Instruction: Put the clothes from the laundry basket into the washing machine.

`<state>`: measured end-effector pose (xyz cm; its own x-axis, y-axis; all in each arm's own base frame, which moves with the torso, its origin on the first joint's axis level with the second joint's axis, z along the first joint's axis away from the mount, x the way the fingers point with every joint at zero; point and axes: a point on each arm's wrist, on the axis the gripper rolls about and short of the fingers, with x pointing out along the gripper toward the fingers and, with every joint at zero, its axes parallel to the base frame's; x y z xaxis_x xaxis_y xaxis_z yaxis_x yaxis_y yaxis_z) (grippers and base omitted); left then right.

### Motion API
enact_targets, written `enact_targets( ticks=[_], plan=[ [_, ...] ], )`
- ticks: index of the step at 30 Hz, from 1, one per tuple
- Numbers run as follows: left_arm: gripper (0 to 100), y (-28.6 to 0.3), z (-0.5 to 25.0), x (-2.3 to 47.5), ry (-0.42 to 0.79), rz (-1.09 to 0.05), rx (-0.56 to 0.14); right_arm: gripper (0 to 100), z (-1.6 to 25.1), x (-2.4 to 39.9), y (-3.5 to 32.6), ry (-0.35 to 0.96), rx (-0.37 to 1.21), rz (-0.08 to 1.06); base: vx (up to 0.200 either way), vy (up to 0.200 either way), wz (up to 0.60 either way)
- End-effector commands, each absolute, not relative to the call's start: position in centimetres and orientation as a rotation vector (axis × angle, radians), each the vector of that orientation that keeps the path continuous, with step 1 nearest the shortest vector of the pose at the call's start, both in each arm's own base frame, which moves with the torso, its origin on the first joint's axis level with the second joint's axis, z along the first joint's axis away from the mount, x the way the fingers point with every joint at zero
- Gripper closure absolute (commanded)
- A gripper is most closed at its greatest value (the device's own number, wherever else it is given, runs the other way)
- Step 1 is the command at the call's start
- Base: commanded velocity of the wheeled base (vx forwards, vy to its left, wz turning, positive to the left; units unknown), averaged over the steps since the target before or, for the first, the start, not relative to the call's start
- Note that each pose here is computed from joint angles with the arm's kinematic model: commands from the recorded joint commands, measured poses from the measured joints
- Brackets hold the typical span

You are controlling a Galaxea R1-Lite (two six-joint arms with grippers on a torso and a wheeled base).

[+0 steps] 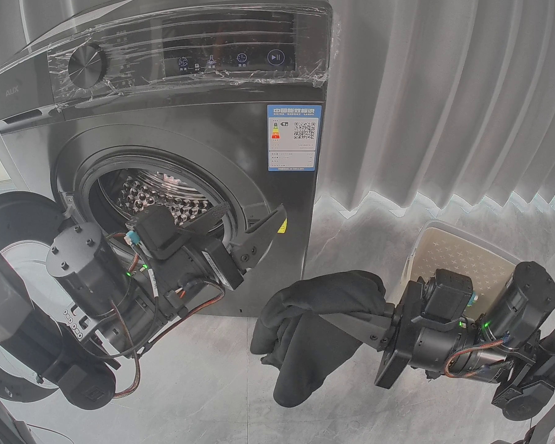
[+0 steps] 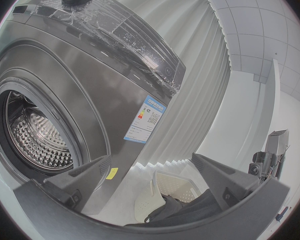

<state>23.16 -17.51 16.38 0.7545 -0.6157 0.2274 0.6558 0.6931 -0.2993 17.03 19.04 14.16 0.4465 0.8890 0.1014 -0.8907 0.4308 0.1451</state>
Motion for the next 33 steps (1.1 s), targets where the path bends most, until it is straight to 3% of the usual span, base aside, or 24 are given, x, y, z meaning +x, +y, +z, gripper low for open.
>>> enact_targets(
  ticks=[1, 12, 23, 28, 33],
  plan=[
    [0, -16.9, 16.5, 23.4, -0.121, -0.693, -0.375, 100, 14.1, 17.2, 19.0, -0.007, 0.186, 1.106, 0.0, 0.0, 0.0],
    [0, -16.1, 15.3, 22.8, -0.06, -0.745, -0.338, 100, 14.1, 17.2, 19.1, -0.003, 0.196, 1.104, 0.0, 0.0, 0.0],
    [0, -13.5, 12.6, 19.4, 0.046, -0.994, -0.125, 100, 14.3, 17.2, 19.3, 0.0, 0.22, 1.112, 0.0, 0.0, 0.0],
    [0, -13.1, 11.6, 18.5, 0.082, -1.081, -0.076, 100, 14.3, 17.1, 19.5, 0.003, 0.221, 1.119, 0.0, 0.0, 0.0],
    [0, -13.5, 10.8, 18.8, 0.1, -1.096, -0.044, 100, 14.2, 17.0, 19.6, 0.009, 0.228, 1.124, 0.0, 0.0, 0.0]
  ],
)
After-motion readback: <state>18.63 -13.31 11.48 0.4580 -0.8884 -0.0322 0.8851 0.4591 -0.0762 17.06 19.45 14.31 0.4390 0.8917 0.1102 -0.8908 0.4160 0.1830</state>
